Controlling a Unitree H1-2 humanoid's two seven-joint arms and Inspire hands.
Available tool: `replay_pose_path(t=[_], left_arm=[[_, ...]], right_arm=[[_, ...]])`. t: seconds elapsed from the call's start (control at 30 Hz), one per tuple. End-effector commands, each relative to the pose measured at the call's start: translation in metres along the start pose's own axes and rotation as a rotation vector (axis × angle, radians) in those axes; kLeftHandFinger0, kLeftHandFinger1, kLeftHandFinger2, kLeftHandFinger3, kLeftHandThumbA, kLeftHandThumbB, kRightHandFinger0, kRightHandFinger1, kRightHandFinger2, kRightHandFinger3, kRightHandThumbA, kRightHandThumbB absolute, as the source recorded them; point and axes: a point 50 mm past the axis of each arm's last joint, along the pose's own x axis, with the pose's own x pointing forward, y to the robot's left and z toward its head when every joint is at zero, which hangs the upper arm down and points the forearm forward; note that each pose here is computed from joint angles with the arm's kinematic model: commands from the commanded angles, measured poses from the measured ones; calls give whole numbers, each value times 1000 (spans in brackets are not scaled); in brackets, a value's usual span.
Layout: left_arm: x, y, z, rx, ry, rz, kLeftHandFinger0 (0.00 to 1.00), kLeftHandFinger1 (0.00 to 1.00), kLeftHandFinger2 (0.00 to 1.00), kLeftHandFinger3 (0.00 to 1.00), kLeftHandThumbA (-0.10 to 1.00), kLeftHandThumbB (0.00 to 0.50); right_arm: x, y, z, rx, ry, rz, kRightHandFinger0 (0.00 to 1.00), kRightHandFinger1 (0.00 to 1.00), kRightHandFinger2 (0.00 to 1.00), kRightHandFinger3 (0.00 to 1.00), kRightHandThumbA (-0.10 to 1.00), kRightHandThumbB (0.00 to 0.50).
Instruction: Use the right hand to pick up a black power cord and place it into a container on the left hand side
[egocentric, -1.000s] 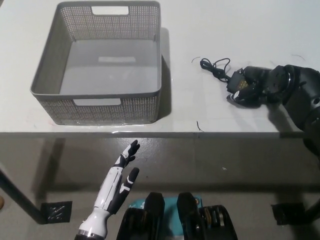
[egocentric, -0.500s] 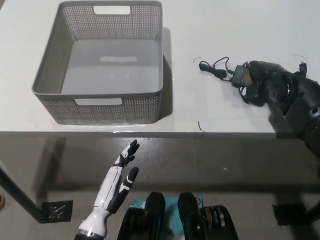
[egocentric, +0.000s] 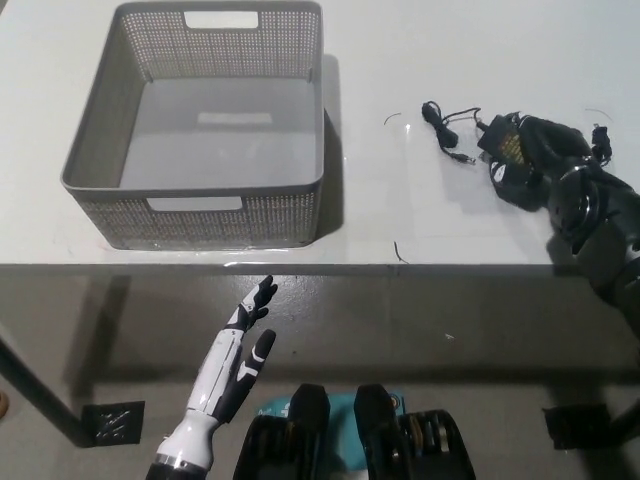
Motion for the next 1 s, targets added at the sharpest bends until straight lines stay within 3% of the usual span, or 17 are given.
replay_pose_path(t=[0.0, 0.03, 0.07, 0.17, 0.27, 0.3, 0.33, 0.37, 0.4, 0.5, 0.53, 0.67, 0.7, 0.73, 0.77, 0.87, 0.97], left_arm=[[16, 10, 16, -1, -82, 26, 1000, 1000, 1000, 1000, 1000, 281], [16, 10, 16, -1, -82, 26, 1000, 1000, 1000, 1000, 1000, 281], [16, 10, 16, 1, -83, 25, 1000, 1000, 1000, 1000, 1000, 273], [15, 10, 16, -2, -91, 26, 1000, 1000, 1000, 1000, 1000, 253], [14, 10, 15, 0, -88, 26, 1000, 1000, 1000, 1000, 1000, 255], [14, 10, 15, -5, -83, 24, 1000, 1000, 1000, 1000, 1000, 261], [14, 9, 15, -5, -80, 25, 1000, 1000, 1000, 1000, 1000, 267], [13, 9, 15, -6, -74, 23, 1000, 1000, 1000, 1000, 1000, 277], [13, 9, 15, -4, -71, 22, 1000, 1000, 1000, 1000, 1000, 280], [10, 9, 15, 1, -59, 14, 1000, 1000, 1000, 1000, 1000, 295], [10, 9, 15, 5, -59, 12, 1000, 1000, 1000, 1000, 1000, 286], [9, 10, 16, 8, -57, 2, 1000, 1000, 1000, 1000, 1000, 268], [8, 9, 16, 6, -58, -2, 1000, 1000, 1000, 1000, 1000, 258], [7, 9, 16, 3, -58, -7, 1000, 1000, 1000, 1000, 1000, 260], [6, 9, 16, -3, -58, -11, 1000, 1000, 1000, 1000, 1000, 251], [7, 8, 14, -26, -53, -14, 1000, 1000, 1000, 1000, 1000, 279], [2, 5, 12, -11, -37, -9, 1000, 1000, 1000, 1000, 1000, 296]], right_arm=[[11, -85, 37, 102, -131, -343, 0, 305, 755, 756, -100, 166], [11, -85, 37, 102, -131, -343, 0, 305, 755, 756, -100, 166], [11, -97, 46, 109, -157, -379, 0, 333, 829, 824, -100, 141], [8, -132, 74, 127, -259, -501, 0, 329, 798, 853, -100, 151], [3, -155, 91, 158, -317, -551, 36, 415, 828, 1000, -100, 133], [1, -165, 98, 142, -331, -572, 7, 353, 763, 968, -100, 143], [-2, -180, 109, 138, -352, -605, 0, 268, 693, 713, -100, 148], [-7, -194, 119, 150, -380, -634, 0, 227, 650, 569, -100, 182], [-10, -203, 127, 164, -401, -649, 0, 230, 658, 539, -100, 187], [-22, -225, 151, 158, -453, -676, 0, 314, 793, 720, -100, 193], [-25, -230, 160, 155, -472, -687, 0, 333, 789, 773, -100, 173], [-37, -241, 198, 162, -562, -715, 0, 324, 766, 778, -100, 127], [-38, -240, 203, 166, -564, -709, 0, 318, 749, 738, -100, 124], [-41, -239, 213, 169, -592, -710, 0, 311, 722, 727, -100, 180], [-44, -238, 220, 172, -614, -712, 0, 301, 709, 721, -100, 206], [-53, -232, 255, 193, -678, -697, 0, 284, 692, 769, -100, 200], [-61, -216, 286, 209, -714, -666, 0, 247, 703, 721, -100, 179]])
